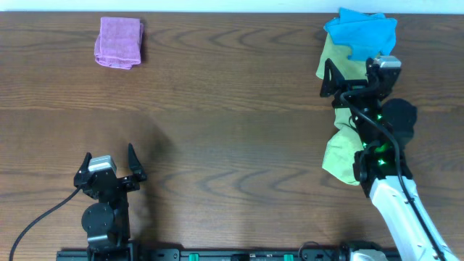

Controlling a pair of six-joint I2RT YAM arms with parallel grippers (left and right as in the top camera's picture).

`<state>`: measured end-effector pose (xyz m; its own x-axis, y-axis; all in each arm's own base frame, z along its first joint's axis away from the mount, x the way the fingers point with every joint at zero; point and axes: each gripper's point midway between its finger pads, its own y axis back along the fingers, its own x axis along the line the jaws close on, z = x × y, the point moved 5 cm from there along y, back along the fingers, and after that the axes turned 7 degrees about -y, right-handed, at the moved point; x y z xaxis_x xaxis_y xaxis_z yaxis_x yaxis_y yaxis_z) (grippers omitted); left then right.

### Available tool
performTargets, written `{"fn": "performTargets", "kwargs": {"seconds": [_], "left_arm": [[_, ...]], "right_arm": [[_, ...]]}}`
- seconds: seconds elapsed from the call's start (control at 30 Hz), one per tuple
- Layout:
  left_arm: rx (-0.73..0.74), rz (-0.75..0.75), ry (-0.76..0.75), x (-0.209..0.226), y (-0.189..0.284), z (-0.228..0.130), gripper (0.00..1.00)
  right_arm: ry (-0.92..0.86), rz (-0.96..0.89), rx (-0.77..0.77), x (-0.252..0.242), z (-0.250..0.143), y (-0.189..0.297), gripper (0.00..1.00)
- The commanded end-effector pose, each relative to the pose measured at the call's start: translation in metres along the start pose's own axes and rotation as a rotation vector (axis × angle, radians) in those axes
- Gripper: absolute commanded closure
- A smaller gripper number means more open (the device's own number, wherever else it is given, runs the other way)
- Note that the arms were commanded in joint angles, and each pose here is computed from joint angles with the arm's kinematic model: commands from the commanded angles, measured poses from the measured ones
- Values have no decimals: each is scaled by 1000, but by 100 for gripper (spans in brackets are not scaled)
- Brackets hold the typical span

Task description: Fold the cloth

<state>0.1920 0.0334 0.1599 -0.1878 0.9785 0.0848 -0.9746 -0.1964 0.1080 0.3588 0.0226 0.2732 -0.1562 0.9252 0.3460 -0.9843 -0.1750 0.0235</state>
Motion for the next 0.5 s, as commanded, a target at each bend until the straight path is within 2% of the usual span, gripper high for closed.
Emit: {"fn": "performTargets", "kwargs": {"seconds": [0.0,0.1,0.33,0.47], "left_arm": [[59,9,-8,0,-2,-18,5],[58,9,-8,0,-2,-17,5],[58,9,-8,0,-2,-17,5],[58,8,-8,0,-2,-17,5]], "right_arm": [[4,71,-61,12,18,1,1],[37,60,-103,8,33,0,1],[89,-109,219,-24,38,-55,1],[65,-299,370,-63,28,-74,1]]}}
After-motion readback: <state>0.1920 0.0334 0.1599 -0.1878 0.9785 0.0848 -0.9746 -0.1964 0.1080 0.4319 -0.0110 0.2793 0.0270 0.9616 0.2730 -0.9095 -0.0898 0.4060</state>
